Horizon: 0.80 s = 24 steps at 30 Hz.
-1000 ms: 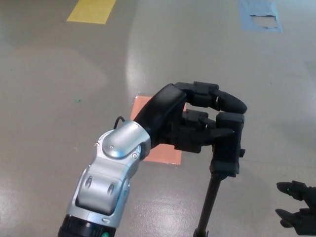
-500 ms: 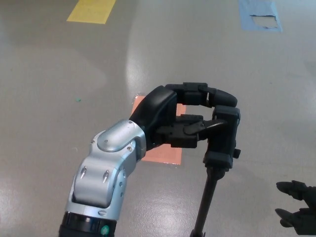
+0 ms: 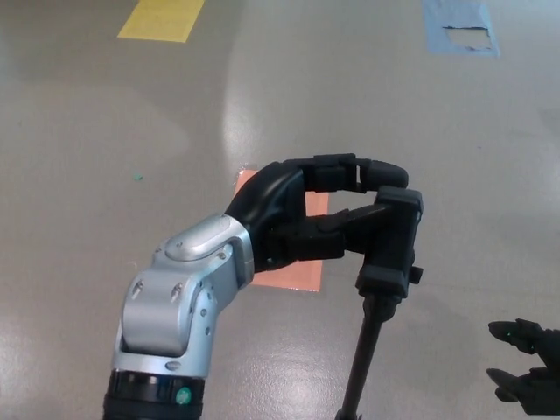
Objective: The robot uses its left hand to grab the top of a phone stand kept on the floor and rotates it anti-clockwise
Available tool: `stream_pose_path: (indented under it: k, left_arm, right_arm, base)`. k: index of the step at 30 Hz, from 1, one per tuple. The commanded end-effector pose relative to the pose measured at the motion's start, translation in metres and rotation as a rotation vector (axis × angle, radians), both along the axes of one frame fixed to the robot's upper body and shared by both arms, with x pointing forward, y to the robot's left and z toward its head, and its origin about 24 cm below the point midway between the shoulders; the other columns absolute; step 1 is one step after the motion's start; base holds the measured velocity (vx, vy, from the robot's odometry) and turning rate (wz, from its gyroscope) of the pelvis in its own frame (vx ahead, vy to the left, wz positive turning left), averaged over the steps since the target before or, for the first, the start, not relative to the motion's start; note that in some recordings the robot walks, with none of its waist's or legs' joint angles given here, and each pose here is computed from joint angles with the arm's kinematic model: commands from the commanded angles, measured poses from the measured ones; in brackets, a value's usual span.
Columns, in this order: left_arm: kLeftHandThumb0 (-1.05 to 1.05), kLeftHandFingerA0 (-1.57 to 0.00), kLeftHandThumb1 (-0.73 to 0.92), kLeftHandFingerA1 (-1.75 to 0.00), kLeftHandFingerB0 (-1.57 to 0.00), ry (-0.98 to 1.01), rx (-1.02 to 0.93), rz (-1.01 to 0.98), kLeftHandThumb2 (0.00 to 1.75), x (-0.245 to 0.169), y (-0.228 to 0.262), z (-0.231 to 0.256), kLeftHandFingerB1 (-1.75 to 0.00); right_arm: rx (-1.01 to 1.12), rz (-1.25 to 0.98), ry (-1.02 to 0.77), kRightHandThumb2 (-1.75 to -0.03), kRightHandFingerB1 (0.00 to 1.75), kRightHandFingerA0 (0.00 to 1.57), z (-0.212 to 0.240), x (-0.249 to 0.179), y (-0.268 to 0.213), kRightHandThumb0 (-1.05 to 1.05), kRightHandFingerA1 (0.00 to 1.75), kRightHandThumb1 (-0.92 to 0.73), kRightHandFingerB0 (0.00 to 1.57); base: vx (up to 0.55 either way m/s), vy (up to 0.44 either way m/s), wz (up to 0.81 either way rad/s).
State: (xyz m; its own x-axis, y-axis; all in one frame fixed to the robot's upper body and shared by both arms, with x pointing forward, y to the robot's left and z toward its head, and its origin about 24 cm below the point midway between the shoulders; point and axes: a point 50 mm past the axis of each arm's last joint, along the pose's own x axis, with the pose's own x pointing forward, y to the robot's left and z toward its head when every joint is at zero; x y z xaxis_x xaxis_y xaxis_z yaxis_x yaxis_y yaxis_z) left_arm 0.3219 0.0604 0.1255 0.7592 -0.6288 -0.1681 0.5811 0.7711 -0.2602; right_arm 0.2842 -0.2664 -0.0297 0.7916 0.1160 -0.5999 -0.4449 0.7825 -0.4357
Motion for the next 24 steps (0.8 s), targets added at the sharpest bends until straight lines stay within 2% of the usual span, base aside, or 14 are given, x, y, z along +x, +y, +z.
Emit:
stream_pose_path:
  k: [1,19,20,21,22,23,24]
  left_arm:
    - [-0.21,-1.18,0.76,-0.73,-0.88,0.389,-0.09,-0.093,0.63,-0.008,-0.0137,-0.0045,-0.6]
    - [-0.22,-1.19,0.74,-0.73,-0.9,0.399,-0.074,-0.112,0.63,-0.0098,-0.0114,-0.0013,-0.59]
    - [-0.29,-1.04,0.67,-0.62,-0.79,0.368,-0.054,-0.117,0.6,-0.0105,-0.0113,-0.0014,-0.52]
    - [-0.29,-1.04,0.67,-0.62,-0.79,0.345,-0.038,-0.123,0.6,-0.0111,-0.0114,-0.0014,-0.52]
    - [-0.54,-0.29,0.61,-0.38,-0.23,0.264,-0.014,-0.207,0.59,-0.0125,-0.0093,-0.0009,-0.29]
    - [-0.54,-0.29,0.61,-0.38,-0.23,0.249,-0.011,-0.23,0.59,-0.0129,-0.0087,-0.0009,-0.29]
    - [-0.73,0.0,0.49,-0.17,0.0,0.21,0.01,-0.258,0.84,-0.0137,-0.0074,0.0002,-0.13]
  right_arm:
    - [-0.022,-0.013,0.044,-0.67,0.17,0.54,0.008,0.0082,-0.0044,-0.52,0.41,-0.79,0.04]
    - [-0.045,0.006,0.046,-0.67,0.17,0.53,0.0109,0.0128,-0.0017,-0.52,0.41,-0.79,0.03]
    - [-0.039,0.008,0.048,-0.67,0.17,0.5,0.0109,0.0121,-0.0022,-0.51,0.42,-0.79,0.02]
    - [-0.035,0.01,0.049,-0.67,0.17,0.5,0.0109,0.0115,-0.0026,-0.51,0.42,-0.79,0.02]
    - [-0.064,0.051,0.072,-0.65,0.27,0.48,0.0115,0.0105,-0.0045,-0.55,0.38,-0.86,0.11]
    - [-0.074,0.062,0.079,-0.65,0.27,0.48,0.0116,0.0103,-0.005,-0.55,0.38,-0.86,0.11]
    - [-0.081,0.07,0.087,-0.65,0.31,0.47,0.012,0.0107,-0.0051,-0.54,0.39,-0.85,0.22]
  base:
    - [0.0,0.0,0.0]
    - [0.0,0.0,0.0]
    - [0.0,0.0,0.0]
    - [0.0,0.0,0.0]
    - [0.0,0.0,0.0]
    - [0.0,0.0,0.0]
    - [0.0,0.0,0.0]
